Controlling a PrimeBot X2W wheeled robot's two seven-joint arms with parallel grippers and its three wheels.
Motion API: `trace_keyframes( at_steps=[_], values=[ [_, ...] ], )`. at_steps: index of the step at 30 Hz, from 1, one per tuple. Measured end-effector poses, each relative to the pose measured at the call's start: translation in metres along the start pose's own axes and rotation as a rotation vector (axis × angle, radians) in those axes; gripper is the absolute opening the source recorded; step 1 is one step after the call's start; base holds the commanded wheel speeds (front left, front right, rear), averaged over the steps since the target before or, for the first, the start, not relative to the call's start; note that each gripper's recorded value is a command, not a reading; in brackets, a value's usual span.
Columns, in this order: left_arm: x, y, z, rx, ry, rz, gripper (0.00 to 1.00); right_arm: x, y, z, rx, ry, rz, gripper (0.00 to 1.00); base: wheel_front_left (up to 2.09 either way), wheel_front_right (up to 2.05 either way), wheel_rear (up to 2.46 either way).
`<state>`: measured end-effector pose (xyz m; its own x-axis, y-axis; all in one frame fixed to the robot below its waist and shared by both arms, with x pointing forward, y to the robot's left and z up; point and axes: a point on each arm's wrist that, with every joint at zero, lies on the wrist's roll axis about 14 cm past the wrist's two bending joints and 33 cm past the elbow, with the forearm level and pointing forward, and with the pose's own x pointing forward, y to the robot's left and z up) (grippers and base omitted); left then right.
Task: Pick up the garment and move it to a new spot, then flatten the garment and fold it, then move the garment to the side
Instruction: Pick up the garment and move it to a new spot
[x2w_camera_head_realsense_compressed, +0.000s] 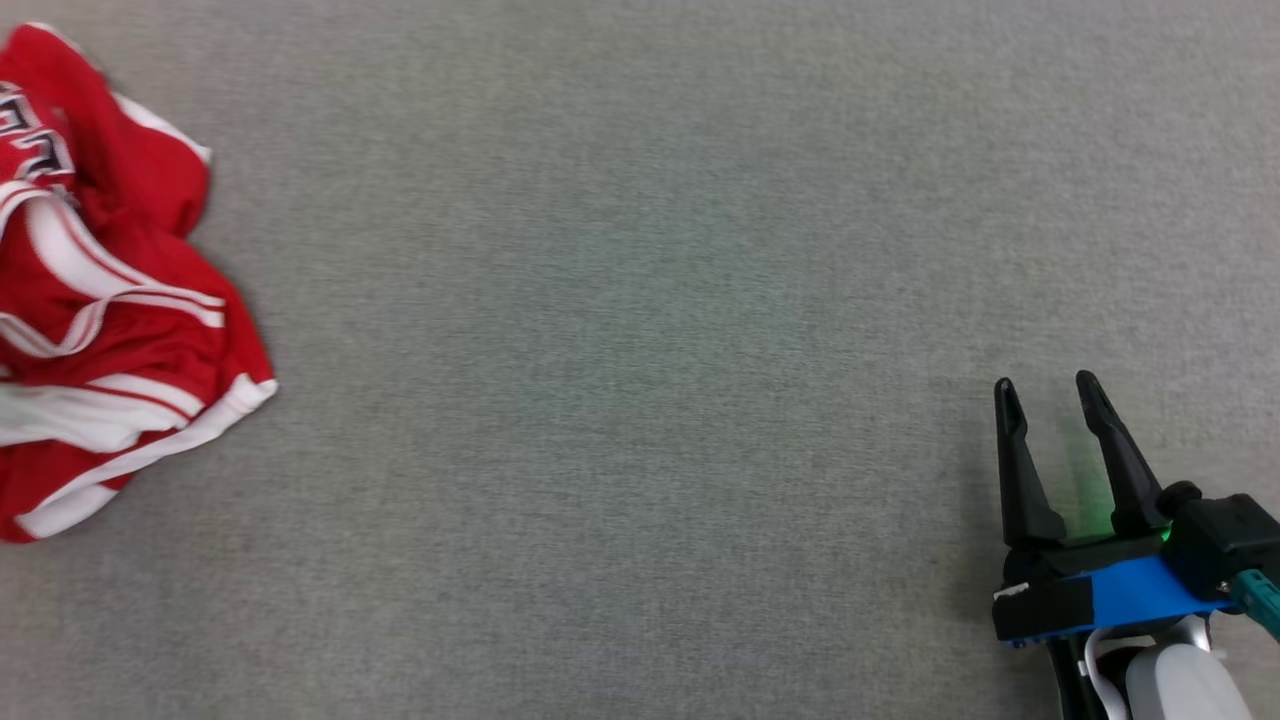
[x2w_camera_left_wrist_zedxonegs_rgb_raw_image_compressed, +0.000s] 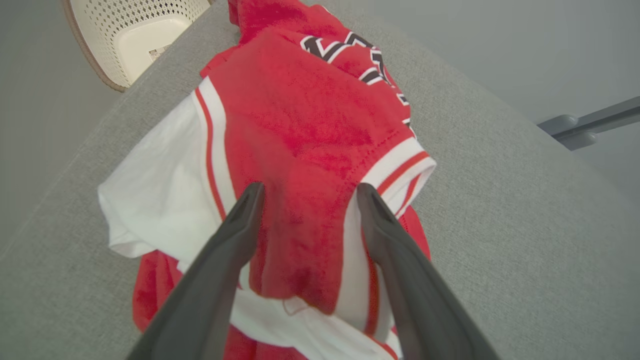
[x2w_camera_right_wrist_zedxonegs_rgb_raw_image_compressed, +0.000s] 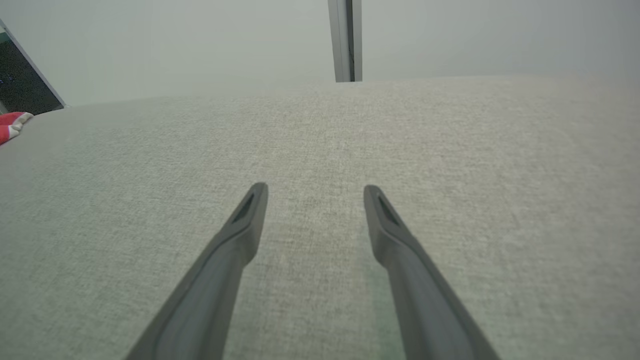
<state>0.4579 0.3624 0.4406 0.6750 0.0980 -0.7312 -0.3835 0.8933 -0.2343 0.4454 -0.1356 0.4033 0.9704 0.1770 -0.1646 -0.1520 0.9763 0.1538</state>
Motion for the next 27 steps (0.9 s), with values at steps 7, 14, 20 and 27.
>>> trace_keyframes(
  at_steps=[7,14,20,27],
  values=[
    [0.036,0.012,-0.044,0.000,0.154,0.100,0.93,-0.004,-0.026,-0.009,0.007,0.011,-0.075,1.00,0.00,0.00,0.00],
    [0.030,0.024,-0.041,0.033,0.130,0.143,0.00,-0.005,-0.030,0.000,0.020,-0.017,-0.089,1.00,0.00,0.00,0.00],
    [0.002,0.015,0.006,0.083,-0.025,0.082,0.00,-0.009,-0.021,0.015,0.032,-0.055,-0.068,1.00,0.00,0.00,0.00],
    [-0.066,-0.035,0.084,0.193,-0.266,-0.066,0.00,-0.024,-0.006,0.036,0.058,-0.102,-0.039,1.00,0.00,0.00,0.00]
  ],
)
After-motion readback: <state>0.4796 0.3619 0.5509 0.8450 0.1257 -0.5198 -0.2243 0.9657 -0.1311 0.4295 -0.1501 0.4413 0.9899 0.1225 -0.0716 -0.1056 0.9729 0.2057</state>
